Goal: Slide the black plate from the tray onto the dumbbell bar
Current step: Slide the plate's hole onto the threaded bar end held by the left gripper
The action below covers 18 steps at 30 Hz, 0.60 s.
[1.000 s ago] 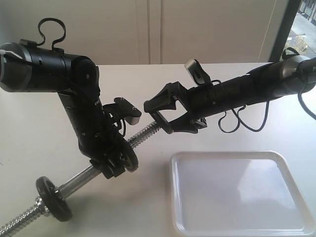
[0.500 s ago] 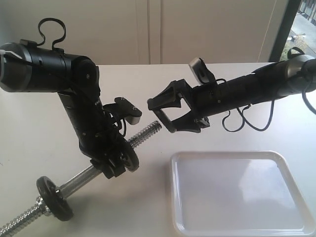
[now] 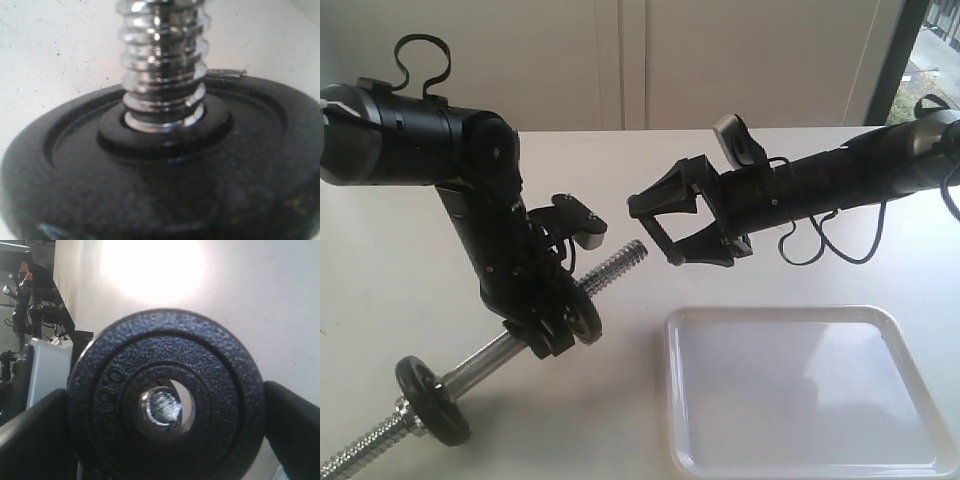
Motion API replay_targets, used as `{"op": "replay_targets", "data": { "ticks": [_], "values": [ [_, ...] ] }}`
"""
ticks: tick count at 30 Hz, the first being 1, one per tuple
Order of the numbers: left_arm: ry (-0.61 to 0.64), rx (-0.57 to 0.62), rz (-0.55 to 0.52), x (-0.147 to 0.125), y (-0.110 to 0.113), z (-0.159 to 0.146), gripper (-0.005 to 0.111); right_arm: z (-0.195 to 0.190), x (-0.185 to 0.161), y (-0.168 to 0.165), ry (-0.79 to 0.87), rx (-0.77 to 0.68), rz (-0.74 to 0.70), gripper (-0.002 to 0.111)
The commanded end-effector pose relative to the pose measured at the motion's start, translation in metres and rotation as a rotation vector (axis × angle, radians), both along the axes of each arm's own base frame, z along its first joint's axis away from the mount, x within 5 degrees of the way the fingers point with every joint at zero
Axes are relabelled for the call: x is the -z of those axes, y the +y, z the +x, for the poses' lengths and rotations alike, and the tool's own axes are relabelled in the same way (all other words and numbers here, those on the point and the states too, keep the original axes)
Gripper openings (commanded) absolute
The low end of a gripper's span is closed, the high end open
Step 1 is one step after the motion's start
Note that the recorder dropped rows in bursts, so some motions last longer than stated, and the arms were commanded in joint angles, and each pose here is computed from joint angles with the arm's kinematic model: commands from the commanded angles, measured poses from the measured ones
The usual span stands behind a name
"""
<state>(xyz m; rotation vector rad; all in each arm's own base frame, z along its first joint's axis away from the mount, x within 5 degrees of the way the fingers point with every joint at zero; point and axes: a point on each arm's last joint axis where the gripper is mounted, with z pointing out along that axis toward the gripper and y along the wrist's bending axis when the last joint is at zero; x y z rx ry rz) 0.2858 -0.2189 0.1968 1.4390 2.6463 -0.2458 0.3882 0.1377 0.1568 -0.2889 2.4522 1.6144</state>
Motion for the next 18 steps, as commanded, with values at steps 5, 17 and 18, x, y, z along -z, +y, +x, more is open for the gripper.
{"op": "replay_targets", "data": {
  "ticks": [5,17,18],
  "values": [
    [-0.058,-0.021,-0.092,-0.0339,-0.0016,-0.0058,0.0,0.0023,-0.0162,0.0005,-0.003,0.026,0.104,0.0],
    [-0.059,-0.023,-0.091,-0.0311,-0.0011,-0.0063,0.0,0.0039,-0.0182,0.0009,0.038,0.059,0.13,0.0],
    [-0.062,-0.025,-0.093,-0.03,-0.001,-0.0063,0.0,0.0039,-0.0182,0.0009,0.038,0.059,0.13,0.0]
  ]
}}
